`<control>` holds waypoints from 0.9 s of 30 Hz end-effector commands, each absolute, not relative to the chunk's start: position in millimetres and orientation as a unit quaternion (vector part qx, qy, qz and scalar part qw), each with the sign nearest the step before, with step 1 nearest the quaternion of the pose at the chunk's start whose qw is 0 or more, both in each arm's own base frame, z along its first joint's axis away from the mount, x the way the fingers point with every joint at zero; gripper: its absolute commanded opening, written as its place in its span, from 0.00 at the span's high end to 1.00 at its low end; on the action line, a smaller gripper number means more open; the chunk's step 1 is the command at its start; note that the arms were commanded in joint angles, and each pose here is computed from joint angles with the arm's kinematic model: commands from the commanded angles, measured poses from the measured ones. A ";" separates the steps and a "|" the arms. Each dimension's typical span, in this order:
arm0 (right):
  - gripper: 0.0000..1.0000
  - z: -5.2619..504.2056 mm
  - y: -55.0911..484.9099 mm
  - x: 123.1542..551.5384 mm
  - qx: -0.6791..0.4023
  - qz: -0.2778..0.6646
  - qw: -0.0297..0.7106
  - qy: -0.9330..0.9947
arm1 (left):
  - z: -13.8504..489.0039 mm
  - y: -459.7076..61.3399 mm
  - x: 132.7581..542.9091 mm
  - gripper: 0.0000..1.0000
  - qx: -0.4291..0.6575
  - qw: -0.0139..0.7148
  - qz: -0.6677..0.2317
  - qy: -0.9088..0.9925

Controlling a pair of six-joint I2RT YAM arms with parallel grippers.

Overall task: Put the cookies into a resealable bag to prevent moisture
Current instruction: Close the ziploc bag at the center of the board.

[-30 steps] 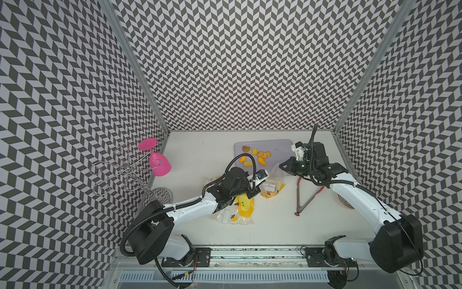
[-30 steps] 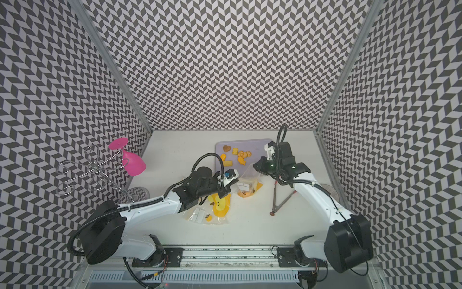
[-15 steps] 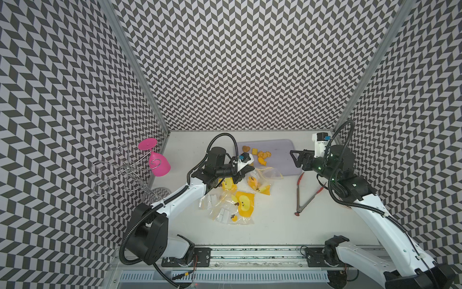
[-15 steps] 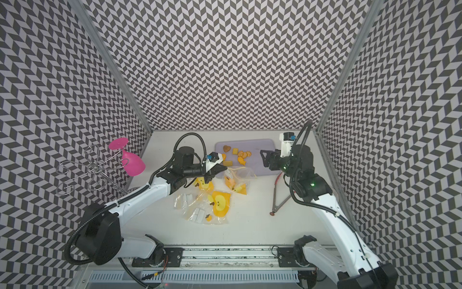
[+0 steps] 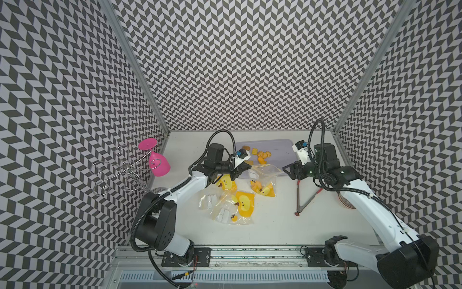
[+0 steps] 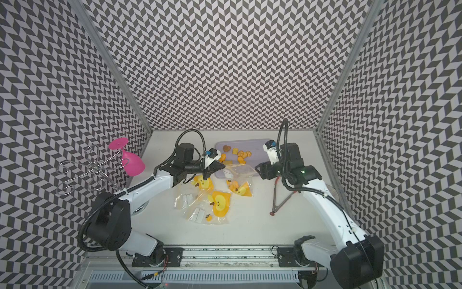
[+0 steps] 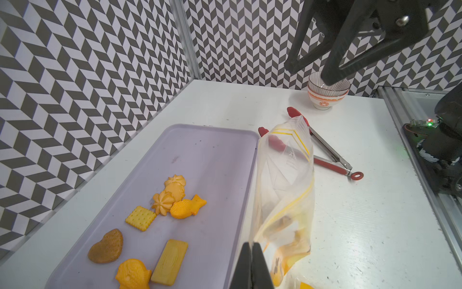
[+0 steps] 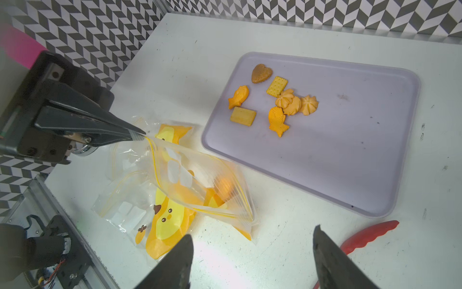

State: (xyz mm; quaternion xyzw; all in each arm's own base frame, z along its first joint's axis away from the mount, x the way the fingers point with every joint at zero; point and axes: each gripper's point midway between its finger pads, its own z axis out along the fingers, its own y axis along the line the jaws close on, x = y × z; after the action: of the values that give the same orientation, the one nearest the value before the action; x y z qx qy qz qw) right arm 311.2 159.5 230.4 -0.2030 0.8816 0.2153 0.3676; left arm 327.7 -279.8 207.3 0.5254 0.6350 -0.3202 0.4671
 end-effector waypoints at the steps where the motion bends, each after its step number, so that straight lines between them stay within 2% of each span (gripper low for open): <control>1: 0.28 226.8 161.9 309.0 -0.245 0.182 0.362 0.881 | 218.9 -281.7 329.2 1.00 0.532 0.477 -0.329 0.618; 11: 0.30 183.0 173.7 311.7 -0.315 0.134 0.338 0.876 | 212.1 -276.8 334.9 1.00 0.529 0.474 -0.326 0.624; 16: 0.30 176.3 189.6 312.5 -0.372 0.156 0.340 0.849 | 208.6 -274.3 337.2 1.00 0.527 0.470 -0.330 0.627; 20: 0.36 185.0 198.7 322.5 -0.385 0.165 0.365 0.831 | 206.7 -275.7 336.0 1.00 0.529 0.466 -0.336 0.625; 24: 0.45 183.2 203.4 327.6 -0.402 0.165 0.359 0.826 | 207.9 -276.7 336.2 1.00 0.530 0.466 -0.339 0.622; 27: 0.46 179.2 206.9 326.0 -0.408 0.175 0.345 0.827 | 207.0 -276.5 335.9 1.00 0.530 0.465 -0.340 0.622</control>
State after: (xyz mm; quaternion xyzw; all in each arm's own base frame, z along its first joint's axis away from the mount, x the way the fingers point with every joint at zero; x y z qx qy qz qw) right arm 320.4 194.5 164.8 -0.3779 0.8528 0.1612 0.3225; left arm 334.1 -274.8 196.4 0.5201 0.6398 -0.3371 0.4545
